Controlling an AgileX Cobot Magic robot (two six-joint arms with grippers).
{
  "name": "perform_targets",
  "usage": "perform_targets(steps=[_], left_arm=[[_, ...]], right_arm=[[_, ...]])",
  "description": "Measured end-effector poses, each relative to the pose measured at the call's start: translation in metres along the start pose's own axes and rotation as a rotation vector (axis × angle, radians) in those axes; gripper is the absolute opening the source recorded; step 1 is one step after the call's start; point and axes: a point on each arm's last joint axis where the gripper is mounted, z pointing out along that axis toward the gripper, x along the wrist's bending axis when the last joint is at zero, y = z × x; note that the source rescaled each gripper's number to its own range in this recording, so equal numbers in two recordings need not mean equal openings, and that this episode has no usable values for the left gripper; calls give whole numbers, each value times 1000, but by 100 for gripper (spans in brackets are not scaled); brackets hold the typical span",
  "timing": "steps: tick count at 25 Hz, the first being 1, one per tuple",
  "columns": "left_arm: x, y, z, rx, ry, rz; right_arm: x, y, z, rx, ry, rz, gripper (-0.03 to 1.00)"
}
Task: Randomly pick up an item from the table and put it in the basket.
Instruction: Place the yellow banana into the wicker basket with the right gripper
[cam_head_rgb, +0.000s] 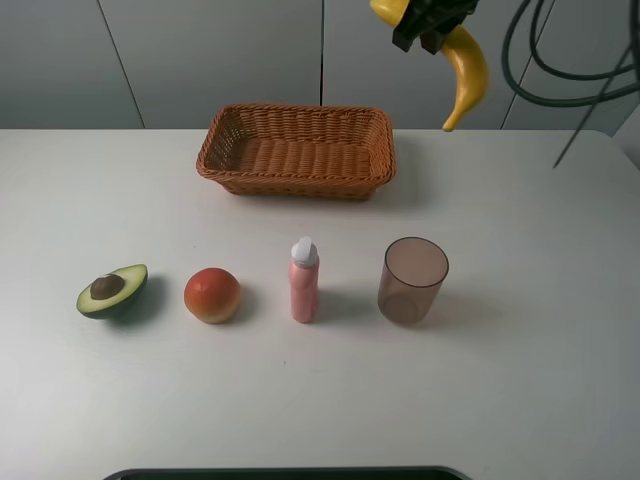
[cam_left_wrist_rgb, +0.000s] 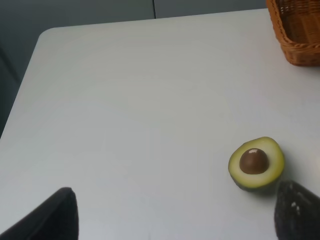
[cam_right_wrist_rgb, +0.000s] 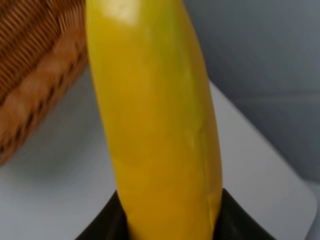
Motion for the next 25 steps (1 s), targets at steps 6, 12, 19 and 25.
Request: perform_targets(steps=[6, 12, 19, 25], left_arm=[[0, 0, 0, 0, 0, 0], [0, 0, 0, 0, 0, 0], [0, 0, 0, 0, 0, 0], [0, 0, 0, 0, 0, 0]], right_arm=[[74, 66, 34, -96, -18, -379, 2], [109, 84, 66, -177, -62, -576, 2], [125, 94, 81, -257, -85, -652, 2], [132, 91, 95, -222, -75, -695, 2]])
